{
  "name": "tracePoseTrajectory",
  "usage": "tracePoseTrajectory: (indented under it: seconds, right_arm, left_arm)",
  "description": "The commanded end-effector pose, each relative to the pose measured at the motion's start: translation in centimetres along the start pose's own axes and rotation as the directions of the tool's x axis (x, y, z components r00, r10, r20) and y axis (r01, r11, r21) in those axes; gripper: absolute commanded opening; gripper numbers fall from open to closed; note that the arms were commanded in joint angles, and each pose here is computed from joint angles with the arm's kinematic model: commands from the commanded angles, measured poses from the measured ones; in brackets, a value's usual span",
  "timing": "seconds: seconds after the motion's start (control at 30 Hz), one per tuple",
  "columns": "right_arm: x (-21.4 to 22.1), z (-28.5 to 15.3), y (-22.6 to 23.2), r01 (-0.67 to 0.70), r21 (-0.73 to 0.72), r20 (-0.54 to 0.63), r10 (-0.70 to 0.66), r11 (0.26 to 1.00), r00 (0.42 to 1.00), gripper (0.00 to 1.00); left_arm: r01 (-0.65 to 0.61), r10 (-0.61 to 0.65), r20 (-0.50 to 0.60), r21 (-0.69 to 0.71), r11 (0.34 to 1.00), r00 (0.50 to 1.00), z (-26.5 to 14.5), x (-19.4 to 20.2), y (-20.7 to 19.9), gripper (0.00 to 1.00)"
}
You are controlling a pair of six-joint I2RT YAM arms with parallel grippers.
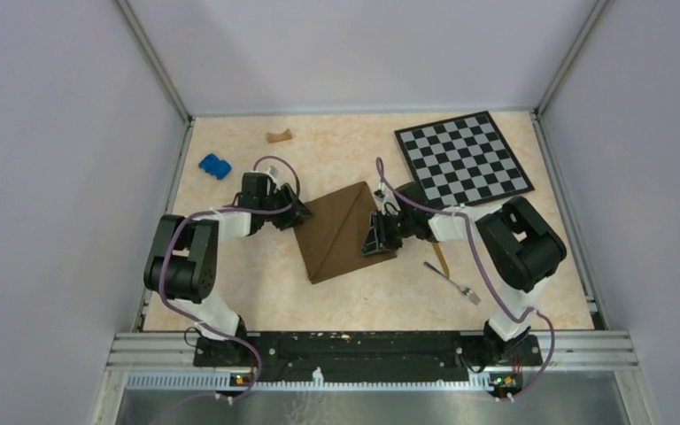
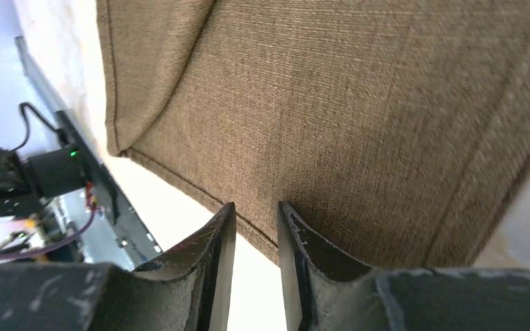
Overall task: Fold the napkin into a case and place the utensils inside
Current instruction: Pick up the upper triangle-folded napkin from the center of the board.
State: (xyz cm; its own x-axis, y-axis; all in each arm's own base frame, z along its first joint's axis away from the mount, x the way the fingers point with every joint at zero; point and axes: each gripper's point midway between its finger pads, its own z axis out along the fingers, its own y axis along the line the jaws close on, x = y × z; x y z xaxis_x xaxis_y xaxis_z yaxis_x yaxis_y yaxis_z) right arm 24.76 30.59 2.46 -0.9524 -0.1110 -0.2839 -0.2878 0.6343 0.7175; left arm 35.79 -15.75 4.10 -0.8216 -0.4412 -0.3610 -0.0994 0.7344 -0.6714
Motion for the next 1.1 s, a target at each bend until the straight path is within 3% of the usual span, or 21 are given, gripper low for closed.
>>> tracePoseTrajectory:
  seconds: [0.0, 0.13, 0.23, 0.4, 0.47, 0.63, 0.8, 1.07]
  right_arm:
    - [-1.4, -1.7, -4.6, 0.068, 0.241, 0.082, -0.090, 0.968, 0.993, 0.29]
    - [-2.8, -3.4, -4.5, 0.109, 0.318, 0.100, -0.148, 0.942, 0.984, 0.32]
    - [-3.6, -4.3, -2.3, 0.202, 0.349, 0.092, -0.248, 0.915, 0.964, 0.43]
    - [-2.8, -2.7, 4.9, 0.465, 0.296, 0.049, -0.500, 0.834, 0.865, 0.71]
    - [-1.5, -1.2, 6.9, 0.529, 0.267, -0.003, -0.548, 0.806, 0.837, 0.75]
    - [1.3, 2.0, 9.8, 0.667, 0.356, -0.141, -0.668, 0.654, 0.731, 0.70]
    - [2.4, 3.7, 9.6, 0.707, 0.387, -0.202, -0.694, 0.592, 0.691, 0.60]
    - [3.0, 5.2, 8.2, 0.730, 0.390, -0.253, -0.697, 0.562, 0.671, 0.45]
  left_arm:
    - [-0.061, 0.058, 0.050, 0.054, 0.997, 0.997, -1.0, -0.7, -1.4, 0.53]
    - [-0.095, 0.084, 0.078, 0.140, 0.986, 0.993, -4.8, -0.8, -4.7, 0.58]
    - [-0.152, 0.130, 0.140, 0.159, 0.975, 0.982, -8.2, -1.6, -6.7, 0.64]
    - [-0.123, 0.119, 0.250, 0.002, 0.992, 0.961, -12.4, -3.4, -4.2, 0.81]
    - [-0.050, 0.070, 0.293, -0.076, 0.996, 0.954, -13.6, -3.8, -2.0, 0.88]
    - [0.073, -0.010, 0.332, -0.177, 0.981, 0.943, -14.7, -3.5, 1.7, 0.93]
    - [0.075, -0.020, 0.315, -0.164, 0.984, 0.949, -14.3, -2.8, 2.3, 0.94]
    - [0.063, -0.026, 0.285, -0.123, 0.990, 0.958, -13.2, -1.8, 2.5, 0.93]
